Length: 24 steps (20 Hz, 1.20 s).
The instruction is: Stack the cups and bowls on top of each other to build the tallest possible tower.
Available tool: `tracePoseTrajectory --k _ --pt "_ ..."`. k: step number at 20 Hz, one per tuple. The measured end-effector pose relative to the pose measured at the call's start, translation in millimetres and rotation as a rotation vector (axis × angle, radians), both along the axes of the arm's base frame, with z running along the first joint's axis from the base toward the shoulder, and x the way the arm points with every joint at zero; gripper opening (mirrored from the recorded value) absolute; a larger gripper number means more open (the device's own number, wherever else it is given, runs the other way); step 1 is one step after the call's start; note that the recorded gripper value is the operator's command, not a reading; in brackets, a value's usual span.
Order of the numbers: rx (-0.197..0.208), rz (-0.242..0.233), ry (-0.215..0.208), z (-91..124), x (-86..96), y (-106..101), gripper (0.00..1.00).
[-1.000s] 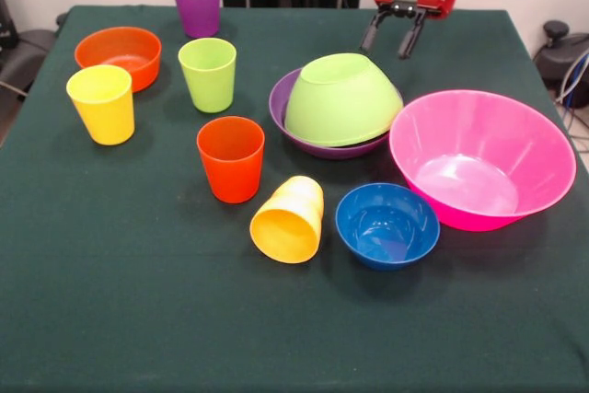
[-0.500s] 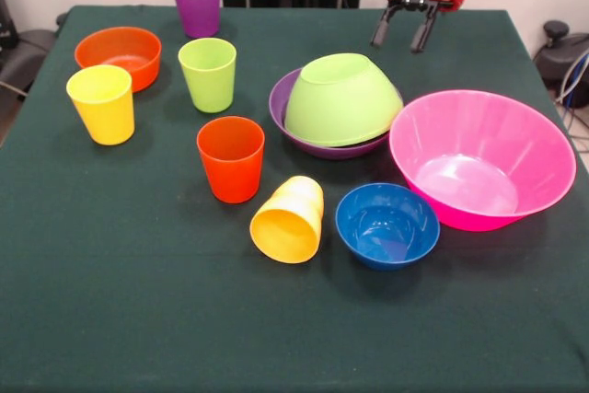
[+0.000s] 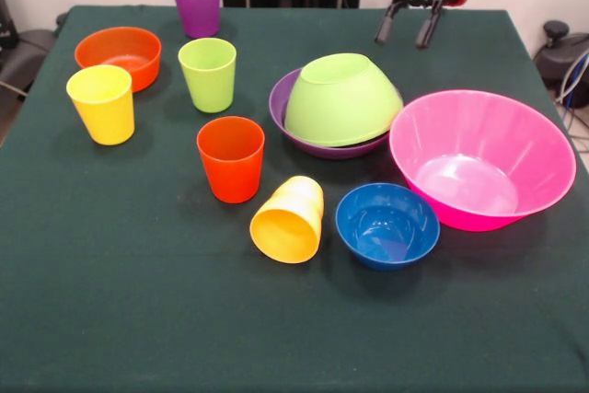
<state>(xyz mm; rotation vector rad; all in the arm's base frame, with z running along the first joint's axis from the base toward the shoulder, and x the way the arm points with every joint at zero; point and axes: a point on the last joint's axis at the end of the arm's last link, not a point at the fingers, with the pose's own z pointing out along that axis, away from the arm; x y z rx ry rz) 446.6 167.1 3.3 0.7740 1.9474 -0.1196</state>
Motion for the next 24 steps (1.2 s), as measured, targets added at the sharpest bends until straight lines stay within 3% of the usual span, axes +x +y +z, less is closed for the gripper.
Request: tracePoseTrajectory --k 10,16,24 --pt "-0.001 -0.019 -0.017 1 11.0 -17 1.0" --pt "0.001 -0.013 -0.058 1 18.4 -18 1.0" --pt "0.009 -0.022 -0.077 1 24.3 -16 1.0"
